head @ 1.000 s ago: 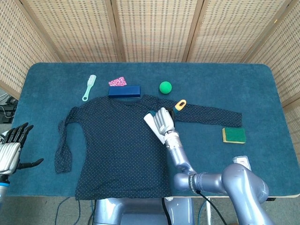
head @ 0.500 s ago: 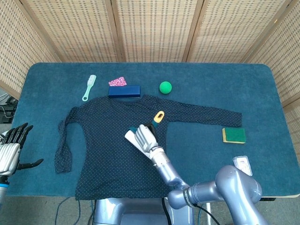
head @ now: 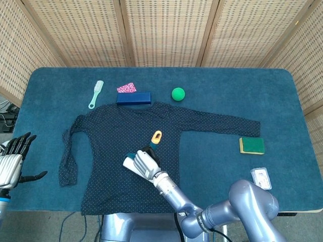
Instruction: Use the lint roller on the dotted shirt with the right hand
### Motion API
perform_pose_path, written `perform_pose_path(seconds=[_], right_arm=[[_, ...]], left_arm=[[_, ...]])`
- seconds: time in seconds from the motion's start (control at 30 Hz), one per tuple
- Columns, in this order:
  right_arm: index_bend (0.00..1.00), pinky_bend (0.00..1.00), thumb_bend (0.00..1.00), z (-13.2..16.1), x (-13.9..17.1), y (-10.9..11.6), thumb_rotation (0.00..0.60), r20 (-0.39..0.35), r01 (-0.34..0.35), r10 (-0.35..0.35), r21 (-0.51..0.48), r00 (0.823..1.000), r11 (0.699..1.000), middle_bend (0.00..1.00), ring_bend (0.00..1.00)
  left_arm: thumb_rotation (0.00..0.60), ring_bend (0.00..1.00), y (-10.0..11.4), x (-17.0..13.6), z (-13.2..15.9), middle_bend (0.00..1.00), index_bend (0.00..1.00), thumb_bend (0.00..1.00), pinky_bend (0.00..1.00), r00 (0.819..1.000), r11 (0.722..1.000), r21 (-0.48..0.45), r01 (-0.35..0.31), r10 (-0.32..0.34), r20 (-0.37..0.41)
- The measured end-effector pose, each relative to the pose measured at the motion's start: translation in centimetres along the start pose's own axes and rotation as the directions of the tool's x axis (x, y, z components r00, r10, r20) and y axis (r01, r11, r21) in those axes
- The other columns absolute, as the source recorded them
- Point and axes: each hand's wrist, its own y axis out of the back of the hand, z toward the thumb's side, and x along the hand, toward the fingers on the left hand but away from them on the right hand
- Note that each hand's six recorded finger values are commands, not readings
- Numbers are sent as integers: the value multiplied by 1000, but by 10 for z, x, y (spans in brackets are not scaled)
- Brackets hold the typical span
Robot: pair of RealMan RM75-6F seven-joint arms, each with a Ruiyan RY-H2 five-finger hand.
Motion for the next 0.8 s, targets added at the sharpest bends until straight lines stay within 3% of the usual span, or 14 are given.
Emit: perform_pose_path(seconds=[0.17, 0.37, 0.63, 0.73, 0.8], right_arm=[[707, 1000, 860, -6, -2, -10, 600, 20, -11, 11, 14, 1000, 1000, 1000, 1000], [703, 1000, 861, -30, -9, -44, 600, 95, -72, 67, 45, 993, 996, 1000, 1000], [700, 1000, 860, -76, -13, -111, 600, 224, -207, 181, 96, 958, 974, 1000, 1000], [700, 1000, 860, -88, -11, -134, 600, 248, -258, 225, 112, 942, 960, 1000, 1000], [700, 1000, 860, -88, -11, -140, 600, 240, -268, 234, 118, 942, 956, 1000, 1000]], left_arm=[[600, 0, 1, 0, -1, 0, 0, 0, 0, 1000, 1000, -3, -2, 2, -2], [600, 0, 1, 0, -1, 0, 0, 0, 0, 1000, 1000, -3, -3, 3, -4], [600, 0, -1, 2, 0, 0, 0, 0, 0, 1000, 1000, 6, 2, -2, -6], [600, 0, -2, 2, 0, 0, 0, 0, 0, 1000, 1000, 9, 3, -3, -9], [600, 0, -3, 2, 0, 0, 0, 0, 0, 1000, 1000, 12, 4, -4, -10]])
